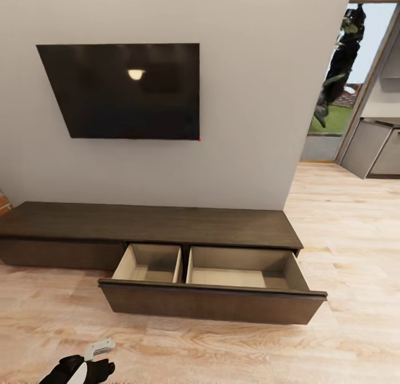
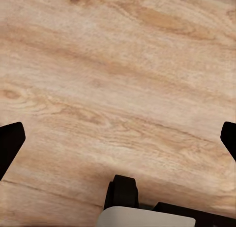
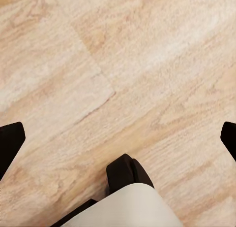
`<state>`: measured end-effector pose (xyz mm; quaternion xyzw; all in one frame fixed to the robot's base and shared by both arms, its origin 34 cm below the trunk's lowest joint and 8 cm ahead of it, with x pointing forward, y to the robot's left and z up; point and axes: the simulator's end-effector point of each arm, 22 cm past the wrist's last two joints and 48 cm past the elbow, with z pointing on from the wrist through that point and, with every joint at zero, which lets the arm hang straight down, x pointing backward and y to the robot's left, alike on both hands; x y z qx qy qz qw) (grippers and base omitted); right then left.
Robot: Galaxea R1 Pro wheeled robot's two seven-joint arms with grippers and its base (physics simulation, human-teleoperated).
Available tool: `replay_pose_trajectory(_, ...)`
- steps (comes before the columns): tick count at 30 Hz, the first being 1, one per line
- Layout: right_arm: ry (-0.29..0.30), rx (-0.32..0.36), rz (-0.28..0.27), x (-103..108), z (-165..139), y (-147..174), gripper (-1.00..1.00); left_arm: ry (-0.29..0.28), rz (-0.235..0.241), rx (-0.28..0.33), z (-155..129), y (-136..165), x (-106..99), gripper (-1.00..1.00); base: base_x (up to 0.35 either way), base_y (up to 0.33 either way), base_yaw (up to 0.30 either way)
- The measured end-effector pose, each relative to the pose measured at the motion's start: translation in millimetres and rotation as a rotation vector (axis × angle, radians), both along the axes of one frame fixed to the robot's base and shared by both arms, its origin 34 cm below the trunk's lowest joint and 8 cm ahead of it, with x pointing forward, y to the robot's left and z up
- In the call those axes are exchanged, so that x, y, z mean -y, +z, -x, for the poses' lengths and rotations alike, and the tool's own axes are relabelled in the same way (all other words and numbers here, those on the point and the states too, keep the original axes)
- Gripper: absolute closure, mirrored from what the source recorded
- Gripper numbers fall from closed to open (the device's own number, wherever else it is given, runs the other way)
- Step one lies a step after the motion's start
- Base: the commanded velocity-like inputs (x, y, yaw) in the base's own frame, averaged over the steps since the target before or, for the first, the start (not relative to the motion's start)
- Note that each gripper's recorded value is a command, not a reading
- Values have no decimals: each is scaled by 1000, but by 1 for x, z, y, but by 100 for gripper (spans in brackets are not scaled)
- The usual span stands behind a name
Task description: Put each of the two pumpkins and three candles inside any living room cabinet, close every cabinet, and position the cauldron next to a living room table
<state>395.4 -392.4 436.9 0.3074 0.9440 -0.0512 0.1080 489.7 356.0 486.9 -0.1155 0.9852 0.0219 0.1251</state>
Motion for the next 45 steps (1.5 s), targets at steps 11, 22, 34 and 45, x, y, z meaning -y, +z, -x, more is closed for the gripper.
replay_pose_trajectory(11,28,-12,-23,-23,2,-6,-100,2,-2,4,0,-3,0,-100,-5,0,169)
replay_pose_trajectory(22,45,-13,-24,-27,2,-7,-100,3,-3,5,0,-3,-1,-100,-56,0,277)
replay_pose_trajectory(34,47,-12,-25,-28,2,-7,-100,3,-3,5,0,-3,-1,-100,-2,0,289)
replay_pose_trajectory(45,47,-13,-25,-28,2,-7,-100,3,-3,5,0,-3,-1,-100,0,0,290)
